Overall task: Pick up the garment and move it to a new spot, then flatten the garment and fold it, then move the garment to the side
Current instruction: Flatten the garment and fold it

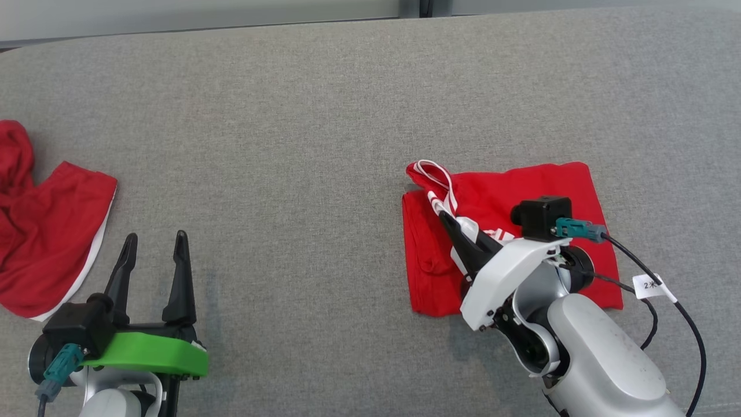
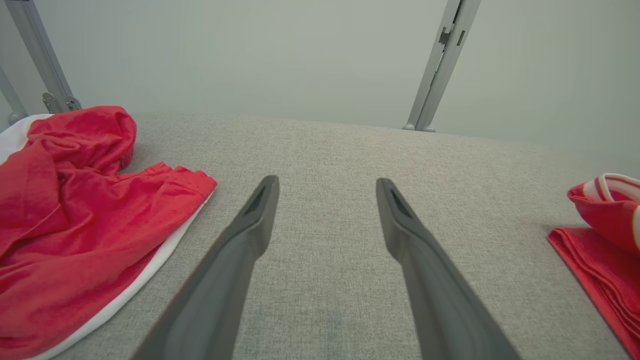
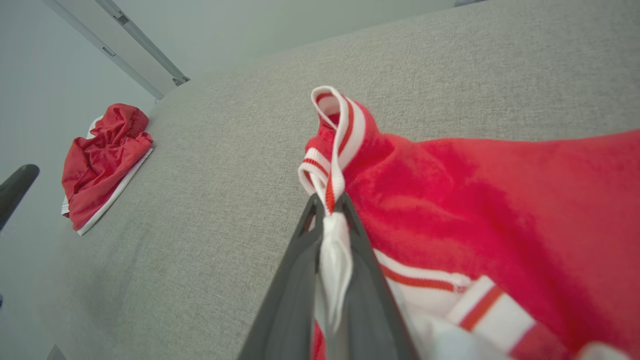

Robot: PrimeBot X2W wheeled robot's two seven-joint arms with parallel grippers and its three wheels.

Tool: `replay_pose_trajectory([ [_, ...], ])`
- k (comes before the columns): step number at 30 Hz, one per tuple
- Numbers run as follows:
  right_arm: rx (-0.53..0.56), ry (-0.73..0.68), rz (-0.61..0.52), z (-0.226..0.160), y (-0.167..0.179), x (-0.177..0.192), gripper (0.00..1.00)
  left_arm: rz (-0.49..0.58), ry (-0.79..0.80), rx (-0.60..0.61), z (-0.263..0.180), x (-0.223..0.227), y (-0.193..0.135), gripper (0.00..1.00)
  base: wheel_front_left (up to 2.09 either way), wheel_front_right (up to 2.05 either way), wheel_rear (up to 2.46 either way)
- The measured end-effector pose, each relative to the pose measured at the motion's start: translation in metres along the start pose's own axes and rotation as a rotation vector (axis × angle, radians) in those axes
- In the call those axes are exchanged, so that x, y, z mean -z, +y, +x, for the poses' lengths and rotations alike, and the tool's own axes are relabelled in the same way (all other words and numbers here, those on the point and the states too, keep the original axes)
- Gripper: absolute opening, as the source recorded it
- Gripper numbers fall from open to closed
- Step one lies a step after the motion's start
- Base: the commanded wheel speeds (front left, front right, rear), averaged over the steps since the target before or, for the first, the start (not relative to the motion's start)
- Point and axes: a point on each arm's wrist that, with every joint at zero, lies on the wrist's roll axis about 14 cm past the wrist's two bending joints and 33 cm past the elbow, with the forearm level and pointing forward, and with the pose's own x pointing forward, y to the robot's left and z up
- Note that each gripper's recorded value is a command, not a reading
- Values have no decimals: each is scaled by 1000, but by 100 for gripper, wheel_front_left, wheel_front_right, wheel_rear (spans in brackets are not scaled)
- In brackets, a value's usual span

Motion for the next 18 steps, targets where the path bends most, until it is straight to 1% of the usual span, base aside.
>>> replay_pose_trajectory([
  [3, -13, -4, -16, 1, 4, -1, 0, -1, 2, 6, 0, 1, -1, 100, 0, 0, 0],
  [6, -19, 17, -58, 2, 7, 5, 0, -1, 4, 5, 0, 1, 0, 100, 0, 0, 0],
  [7, -23, 27, -72, 2, 8, 9, 32, -2, 4, 6, 0, 1, -1, 100, 0, 0, 0],
  [8, -28, 32, -82, 2, 10, 11, 98, -4, 4, 6, 0, 1, -1, 100, 0, 0, 0],
  [9, -33, 34, -87, 2, 12, 12, 100, -5, 4, 5, 0, 2, -1, 100, 0, 0, 0],
  [13, -73, 27, -131, 3, 25, 11, 100, -5, 2, -1, -1, 1, 1, 100, 0, 0, 0],
  [16, -119, -70, -135, 2, 40, -15, 100, -4, -6, -13, -1, -2, 5, 100, 0, 0, 0],
  [18, -149, -162, -96, -1, 50, -41, 100, -4, -8, -18, -2, -3, 7, 100, 0, 0, 0],
])
